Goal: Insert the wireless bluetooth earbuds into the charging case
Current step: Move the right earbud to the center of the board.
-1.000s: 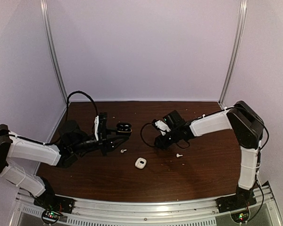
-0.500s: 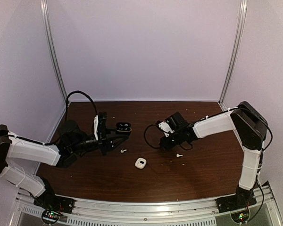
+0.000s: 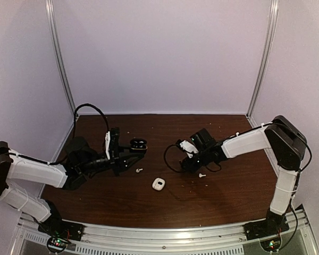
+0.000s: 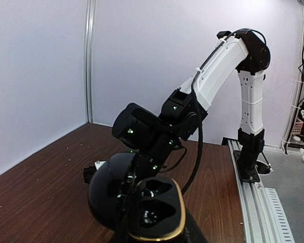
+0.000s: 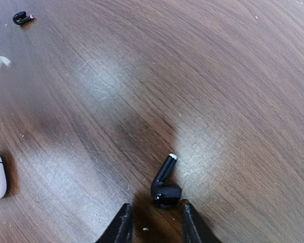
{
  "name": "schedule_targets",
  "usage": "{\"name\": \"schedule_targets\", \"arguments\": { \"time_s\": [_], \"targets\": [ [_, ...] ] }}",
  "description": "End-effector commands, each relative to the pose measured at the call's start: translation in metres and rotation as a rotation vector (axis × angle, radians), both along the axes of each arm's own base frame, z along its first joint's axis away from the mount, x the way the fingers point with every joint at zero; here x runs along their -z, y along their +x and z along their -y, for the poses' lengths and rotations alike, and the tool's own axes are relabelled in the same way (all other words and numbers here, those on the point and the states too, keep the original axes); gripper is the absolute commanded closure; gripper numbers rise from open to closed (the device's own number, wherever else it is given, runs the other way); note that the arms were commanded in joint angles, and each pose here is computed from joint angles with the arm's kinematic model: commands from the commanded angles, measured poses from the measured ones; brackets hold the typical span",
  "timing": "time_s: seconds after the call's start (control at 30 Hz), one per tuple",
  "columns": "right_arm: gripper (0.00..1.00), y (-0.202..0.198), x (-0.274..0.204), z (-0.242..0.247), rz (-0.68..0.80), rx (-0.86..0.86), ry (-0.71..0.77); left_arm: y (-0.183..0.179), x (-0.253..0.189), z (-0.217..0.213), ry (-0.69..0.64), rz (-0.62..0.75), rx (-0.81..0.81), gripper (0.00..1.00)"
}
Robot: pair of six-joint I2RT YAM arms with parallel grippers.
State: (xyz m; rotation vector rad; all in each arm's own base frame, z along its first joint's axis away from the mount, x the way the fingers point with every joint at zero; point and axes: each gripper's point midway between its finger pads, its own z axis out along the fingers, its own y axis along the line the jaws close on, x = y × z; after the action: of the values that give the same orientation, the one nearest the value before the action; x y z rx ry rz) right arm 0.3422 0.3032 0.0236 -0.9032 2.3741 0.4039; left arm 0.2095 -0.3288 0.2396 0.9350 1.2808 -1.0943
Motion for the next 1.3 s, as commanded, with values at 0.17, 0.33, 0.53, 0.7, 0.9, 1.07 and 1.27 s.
{"name": "schedule_targets", "arguments": {
  "time_s": [0.17,0.33,0.53,0.7,0.9,1.07,1.27],
  "targets": [
    [0.62,0.002,0.004,-0.004,-0.061,0.027,0.053,0.0,-0.014,-0.007,-0.042,0.061,-0.025,1.0],
    [0.65,0.007,0.007,-0.011,-0.059,0.005,0.057,0.0,-0.015,-0.007,-0.044,0.064,-0.028,1.0],
    [0.73,0.0,0.017,-0.022,-0.073,-0.105,0.039,0.001,-0.016,-0.01,-0.049,0.06,-0.039,1.0],
    [0.76,-0.035,0.022,-0.039,-0.154,-0.289,0.073,0.001,-0.018,-0.014,-0.058,0.058,-0.049,1.0],
    [0.79,-0.106,0.026,-0.059,-0.238,-0.547,0.053,0.001,-0.021,-0.019,-0.062,0.067,-0.066,1.0],
    [0.84,-0.137,0.041,-0.051,-0.263,-0.586,-0.083,-0.001,-0.022,-0.023,-0.067,0.066,-0.072,1.0],
    [0.76,-0.106,0.035,-0.023,-0.153,-0.404,-0.188,-0.003,-0.023,-0.025,-0.071,0.069,-0.073,1.0]
  ]
}}
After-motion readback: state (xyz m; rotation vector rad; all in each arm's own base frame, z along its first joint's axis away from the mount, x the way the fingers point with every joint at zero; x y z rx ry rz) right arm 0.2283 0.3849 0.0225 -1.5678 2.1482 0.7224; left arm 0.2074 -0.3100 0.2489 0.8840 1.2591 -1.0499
